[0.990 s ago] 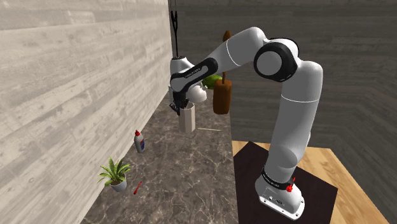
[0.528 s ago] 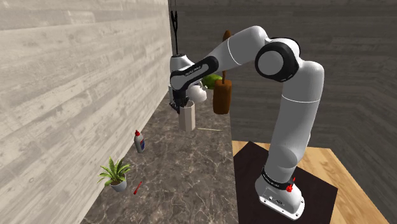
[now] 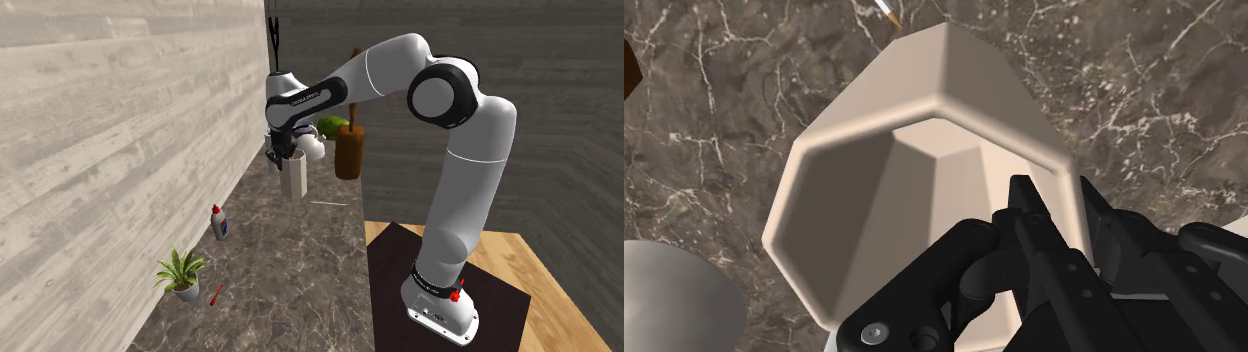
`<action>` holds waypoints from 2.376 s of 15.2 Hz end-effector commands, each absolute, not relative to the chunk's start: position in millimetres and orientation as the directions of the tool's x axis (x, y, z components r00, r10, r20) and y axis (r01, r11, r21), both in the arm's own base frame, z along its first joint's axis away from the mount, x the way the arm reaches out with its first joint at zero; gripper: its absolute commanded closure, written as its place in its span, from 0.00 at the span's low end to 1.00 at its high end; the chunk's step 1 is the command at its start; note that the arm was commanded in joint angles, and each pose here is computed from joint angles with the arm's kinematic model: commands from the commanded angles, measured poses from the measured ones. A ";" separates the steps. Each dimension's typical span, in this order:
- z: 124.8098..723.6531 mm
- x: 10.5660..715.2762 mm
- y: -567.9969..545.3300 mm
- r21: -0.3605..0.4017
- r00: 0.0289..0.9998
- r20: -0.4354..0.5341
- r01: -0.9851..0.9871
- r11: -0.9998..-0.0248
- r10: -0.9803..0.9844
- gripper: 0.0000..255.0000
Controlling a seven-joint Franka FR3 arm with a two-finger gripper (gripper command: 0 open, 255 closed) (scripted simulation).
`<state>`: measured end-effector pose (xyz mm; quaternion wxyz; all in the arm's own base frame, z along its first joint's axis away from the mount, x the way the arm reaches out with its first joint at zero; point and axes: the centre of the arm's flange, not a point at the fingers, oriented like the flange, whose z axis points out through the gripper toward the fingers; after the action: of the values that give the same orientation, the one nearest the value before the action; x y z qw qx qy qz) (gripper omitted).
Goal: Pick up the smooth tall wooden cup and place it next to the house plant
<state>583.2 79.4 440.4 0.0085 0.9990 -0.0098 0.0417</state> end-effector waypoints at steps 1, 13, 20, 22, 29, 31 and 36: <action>451.4 584.0 79.2 0.016 0.996 0.084 -0.020 -1.000 -0.019 1.00; 514.8 584.0 79.2 0.016 0.996 0.084 -0.020 -1.000 -0.019 1.00; 551.7 584.0 79.2 0.016 0.996 0.084 -0.020 -1.000 -0.019 1.00; 562.3 584.0 79.2 0.016 0.996 0.084 -0.020 -1.000 -0.019 1.00; 599.2 584.0 79.2 0.016 0.996 0.084 -0.020 -1.000 -0.019 1.00; 609.8 584.0 79.2 0.016 0.996 0.084 -0.020 -1.000 -0.019 1.00; 636.2 584.0 79.2 0.016 0.996 0.084 -0.020 -1.000 -0.019 1.00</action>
<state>583.7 80.1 630.6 0.0085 0.9990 -0.0097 0.0417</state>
